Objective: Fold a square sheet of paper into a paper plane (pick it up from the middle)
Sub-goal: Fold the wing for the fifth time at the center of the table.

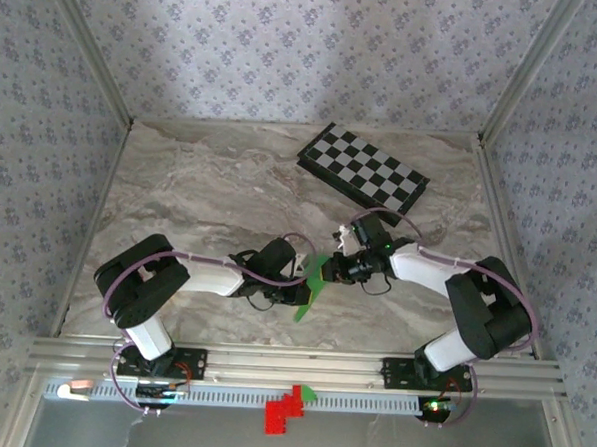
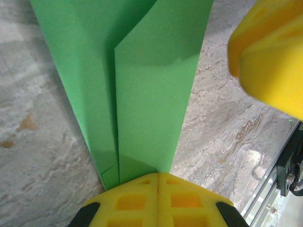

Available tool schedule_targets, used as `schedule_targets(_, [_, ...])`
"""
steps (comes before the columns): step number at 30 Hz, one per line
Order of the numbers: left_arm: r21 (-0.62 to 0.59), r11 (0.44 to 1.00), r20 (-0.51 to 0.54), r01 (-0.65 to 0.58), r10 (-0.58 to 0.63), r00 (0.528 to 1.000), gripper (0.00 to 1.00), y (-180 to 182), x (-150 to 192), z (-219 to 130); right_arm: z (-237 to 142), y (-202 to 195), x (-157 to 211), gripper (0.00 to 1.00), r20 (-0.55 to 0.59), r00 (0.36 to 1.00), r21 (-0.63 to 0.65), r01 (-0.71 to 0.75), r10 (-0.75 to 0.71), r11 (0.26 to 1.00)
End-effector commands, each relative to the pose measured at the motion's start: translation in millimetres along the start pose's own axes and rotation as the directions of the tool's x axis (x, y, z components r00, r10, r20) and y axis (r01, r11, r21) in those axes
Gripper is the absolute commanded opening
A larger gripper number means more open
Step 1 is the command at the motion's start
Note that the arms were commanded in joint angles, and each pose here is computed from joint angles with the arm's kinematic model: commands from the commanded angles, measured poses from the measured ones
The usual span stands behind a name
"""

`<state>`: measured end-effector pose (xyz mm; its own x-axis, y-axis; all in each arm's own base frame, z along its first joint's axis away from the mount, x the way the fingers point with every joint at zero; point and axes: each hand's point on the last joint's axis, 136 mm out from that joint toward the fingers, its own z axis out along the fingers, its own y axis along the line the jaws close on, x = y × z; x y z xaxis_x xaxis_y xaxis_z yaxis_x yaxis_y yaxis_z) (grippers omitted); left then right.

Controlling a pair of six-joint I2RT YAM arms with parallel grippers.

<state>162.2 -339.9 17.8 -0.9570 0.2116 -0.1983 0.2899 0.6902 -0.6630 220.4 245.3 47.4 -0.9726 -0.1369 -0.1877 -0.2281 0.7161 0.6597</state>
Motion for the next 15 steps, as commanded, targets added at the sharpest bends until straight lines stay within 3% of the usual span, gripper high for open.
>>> schedule_targets(1, [-0.183, 0.981, -0.083, 0.072, -0.088, 0.993, 0.03, 53, 36, 3, 5, 5, 4, 0.16, -0.006, 1.000, -0.025, -0.008, 0.008, 1.000])
schedule_targets(15, [-0.243, 0.968, -0.121, 0.059, -0.091, 0.988, 0.02, 68, 47, 2, 27, -22, 2, 0.15, -0.070, 0.996, 0.012, -0.047, 0.048, 0.999])
